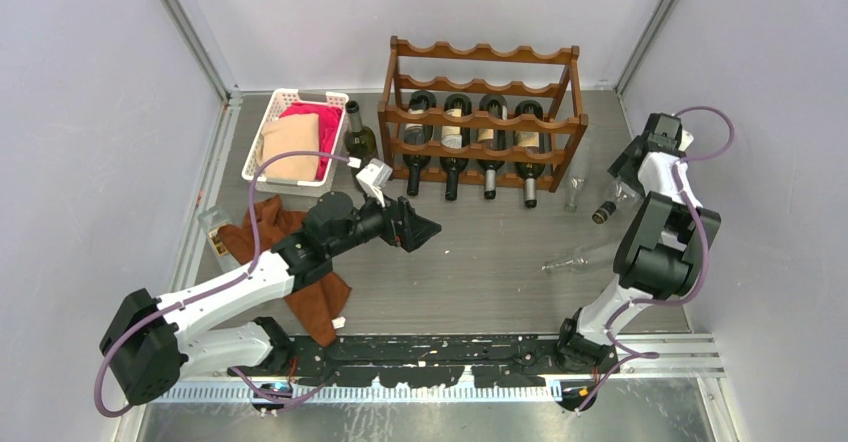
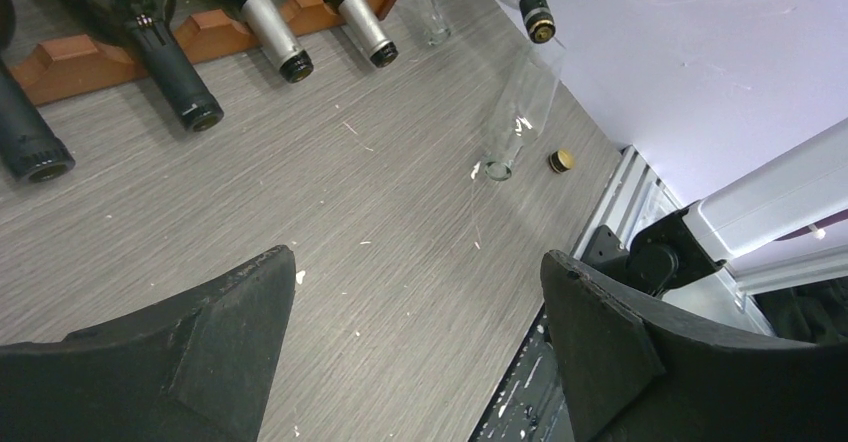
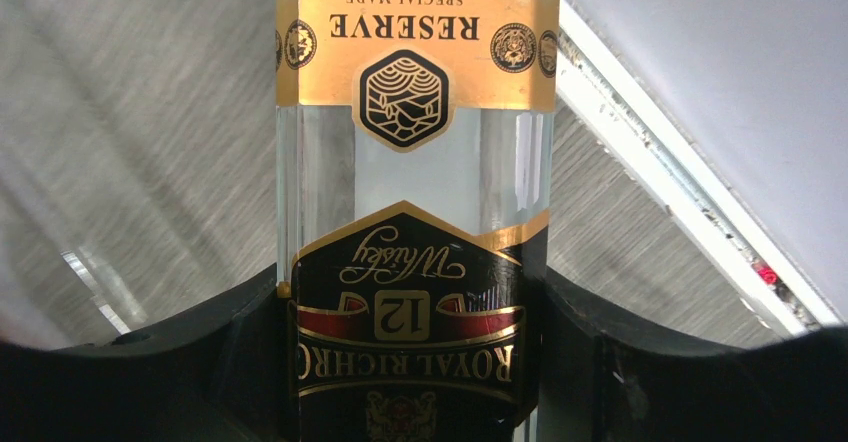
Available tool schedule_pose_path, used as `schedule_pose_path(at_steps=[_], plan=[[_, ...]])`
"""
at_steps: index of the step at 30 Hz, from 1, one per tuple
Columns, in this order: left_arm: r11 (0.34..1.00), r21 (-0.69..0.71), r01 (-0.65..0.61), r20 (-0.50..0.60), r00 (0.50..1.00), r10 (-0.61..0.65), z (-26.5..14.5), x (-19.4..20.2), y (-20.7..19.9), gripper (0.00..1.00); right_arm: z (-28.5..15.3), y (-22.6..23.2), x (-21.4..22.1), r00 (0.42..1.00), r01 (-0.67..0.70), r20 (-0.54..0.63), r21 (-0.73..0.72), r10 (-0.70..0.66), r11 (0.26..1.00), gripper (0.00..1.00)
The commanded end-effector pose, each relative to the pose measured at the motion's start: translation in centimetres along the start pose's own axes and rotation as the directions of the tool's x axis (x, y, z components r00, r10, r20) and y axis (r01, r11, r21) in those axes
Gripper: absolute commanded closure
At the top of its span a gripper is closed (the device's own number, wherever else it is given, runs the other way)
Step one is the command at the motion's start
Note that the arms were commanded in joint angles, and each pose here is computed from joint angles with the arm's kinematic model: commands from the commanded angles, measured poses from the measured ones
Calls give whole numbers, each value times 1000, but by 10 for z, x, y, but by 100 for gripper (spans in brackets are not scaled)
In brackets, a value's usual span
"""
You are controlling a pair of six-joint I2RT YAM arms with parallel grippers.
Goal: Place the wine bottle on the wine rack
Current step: Pick up the wine bottle from the center of the board.
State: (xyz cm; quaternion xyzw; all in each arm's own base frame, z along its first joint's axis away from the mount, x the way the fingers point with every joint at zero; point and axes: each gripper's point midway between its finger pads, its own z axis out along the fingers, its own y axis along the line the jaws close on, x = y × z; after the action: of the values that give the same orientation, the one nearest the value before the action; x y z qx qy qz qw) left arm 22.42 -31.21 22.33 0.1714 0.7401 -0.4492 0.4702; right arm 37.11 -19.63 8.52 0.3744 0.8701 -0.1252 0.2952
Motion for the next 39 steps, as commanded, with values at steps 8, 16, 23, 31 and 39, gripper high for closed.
schedule_pose_path(at_steps=[8,16,23,31,39], plan=[[990,134,46,90,994,-58,-5,-33,-36,9,-94,12,-78,956,-67,269,-181,115,981,99],[972,210,109,91,987,-130,1,-40,-51,9,-153,17,-59,963,-43,242,-306,121,951,99],[913,305,271,117,941,-319,8,-50,-64,9,-189,26,-14,981,-51,145,-438,127,897,99],[864,273,423,60,889,-454,33,-29,-81,10,-224,35,30,981,-66,110,-589,160,806,99],[884,67,463,-18,886,-463,58,8,-91,12,-249,35,60,974,-83,103,-664,201,743,99]])
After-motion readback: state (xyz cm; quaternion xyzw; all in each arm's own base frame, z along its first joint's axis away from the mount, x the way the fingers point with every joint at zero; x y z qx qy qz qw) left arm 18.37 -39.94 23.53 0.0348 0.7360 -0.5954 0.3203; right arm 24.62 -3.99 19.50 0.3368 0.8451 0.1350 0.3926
